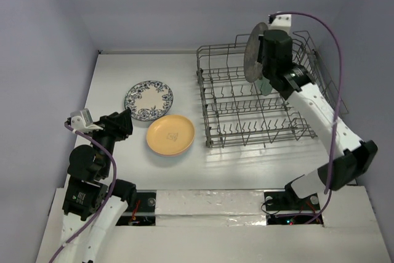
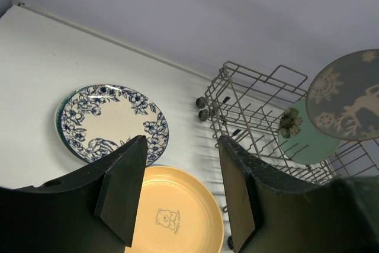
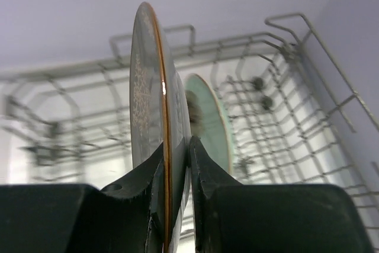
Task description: Unload the plates from the dish rack
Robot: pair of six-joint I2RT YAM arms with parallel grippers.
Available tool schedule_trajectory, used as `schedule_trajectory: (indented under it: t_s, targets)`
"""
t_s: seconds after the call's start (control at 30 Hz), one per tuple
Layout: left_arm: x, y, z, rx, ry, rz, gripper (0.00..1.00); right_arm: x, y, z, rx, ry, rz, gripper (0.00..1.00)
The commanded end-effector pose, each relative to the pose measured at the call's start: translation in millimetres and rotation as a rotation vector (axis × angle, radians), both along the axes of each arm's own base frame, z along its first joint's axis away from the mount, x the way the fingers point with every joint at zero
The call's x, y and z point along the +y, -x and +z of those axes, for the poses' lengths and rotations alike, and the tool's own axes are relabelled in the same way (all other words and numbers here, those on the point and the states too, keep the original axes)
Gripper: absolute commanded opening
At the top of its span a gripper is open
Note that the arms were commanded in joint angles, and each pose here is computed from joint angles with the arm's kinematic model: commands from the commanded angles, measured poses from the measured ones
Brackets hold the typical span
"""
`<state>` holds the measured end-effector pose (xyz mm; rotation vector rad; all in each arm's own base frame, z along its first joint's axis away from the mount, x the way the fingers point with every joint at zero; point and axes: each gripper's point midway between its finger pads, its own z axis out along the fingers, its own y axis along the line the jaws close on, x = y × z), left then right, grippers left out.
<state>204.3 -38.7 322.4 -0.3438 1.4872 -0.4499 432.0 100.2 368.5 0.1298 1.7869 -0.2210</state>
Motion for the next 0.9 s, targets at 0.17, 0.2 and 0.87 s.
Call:
schedule_trajectory:
  t_s: [0.17, 0.2, 0.87]
  targets:
    - [-4, -2, 8, -0.033, 0.006, -0.018, 0.48, 98, 25, 94, -0.310, -0.565, 0.456, 0.00]
    - [-4, -2, 8, -0.033, 0.005, -0.017, 0.48, 120, 28, 92, -0.288, -0.635, 0.539, 0.00]
    - [-5, -2, 8, -0.032, 0.005, -0.024, 0.48, 410, -10, -61, 0.156, -1.019, 0.906, 0.00]
